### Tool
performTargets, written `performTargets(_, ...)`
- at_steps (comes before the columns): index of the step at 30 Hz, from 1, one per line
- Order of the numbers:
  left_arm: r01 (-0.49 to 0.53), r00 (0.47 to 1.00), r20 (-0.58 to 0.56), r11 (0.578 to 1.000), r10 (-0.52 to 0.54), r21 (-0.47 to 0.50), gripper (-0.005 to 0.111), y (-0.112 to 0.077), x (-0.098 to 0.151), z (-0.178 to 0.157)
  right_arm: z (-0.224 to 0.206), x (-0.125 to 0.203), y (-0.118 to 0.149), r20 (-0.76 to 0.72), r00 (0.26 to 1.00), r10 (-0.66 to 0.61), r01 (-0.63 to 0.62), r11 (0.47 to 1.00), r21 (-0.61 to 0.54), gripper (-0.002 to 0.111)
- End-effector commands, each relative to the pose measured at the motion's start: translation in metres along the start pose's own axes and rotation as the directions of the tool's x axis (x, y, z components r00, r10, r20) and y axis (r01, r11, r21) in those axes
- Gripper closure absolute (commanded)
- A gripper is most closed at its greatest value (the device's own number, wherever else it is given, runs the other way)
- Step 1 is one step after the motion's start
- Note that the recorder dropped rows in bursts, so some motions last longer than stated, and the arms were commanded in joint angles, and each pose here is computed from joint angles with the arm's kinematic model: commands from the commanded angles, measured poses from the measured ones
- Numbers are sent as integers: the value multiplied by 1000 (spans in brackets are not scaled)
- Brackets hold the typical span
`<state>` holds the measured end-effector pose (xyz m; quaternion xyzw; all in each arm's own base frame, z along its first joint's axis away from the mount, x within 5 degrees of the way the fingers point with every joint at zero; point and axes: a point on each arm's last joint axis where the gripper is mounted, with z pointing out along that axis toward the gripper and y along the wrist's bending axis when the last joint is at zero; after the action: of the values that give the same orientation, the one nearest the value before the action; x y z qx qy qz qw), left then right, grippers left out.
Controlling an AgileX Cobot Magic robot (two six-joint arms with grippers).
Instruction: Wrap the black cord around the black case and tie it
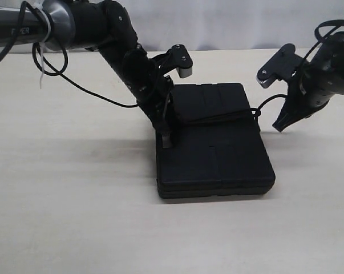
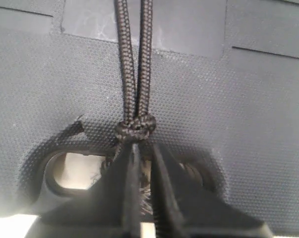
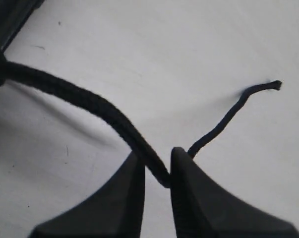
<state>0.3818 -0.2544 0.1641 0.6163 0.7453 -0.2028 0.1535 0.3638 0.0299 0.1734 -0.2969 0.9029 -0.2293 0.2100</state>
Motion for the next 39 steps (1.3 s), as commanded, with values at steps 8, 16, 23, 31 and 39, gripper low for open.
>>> performTargets(8, -4, 1000, 20, 1000, 4, 19, 99, -4, -4, -1, 14, 2, 7, -22, 997, -71, 71, 997, -7, 78)
performTargets(16, 0, 1000, 27, 1000, -1, 30, 99, -6, -6, 0, 24, 8, 10, -98, 989, -110, 110, 994, -1, 104)
performTargets(23, -6, 999, 34, 1000, 6, 29, 99, -7, -7, 0, 50, 27, 21, -297, 934, -200, 206, 979, -11, 104)
performTargets(31, -6, 999, 35, 1000, 5, 27, 99, -7, -7, 0, 56, 30, 25, -316, 927, -205, 210, 978, -18, 99)
performTargets(39, -9, 999, 31, 1000, 9, 26, 99, -6, -7, 0, 54, 33, 23, -354, 922, -160, 173, 985, 3, 57)
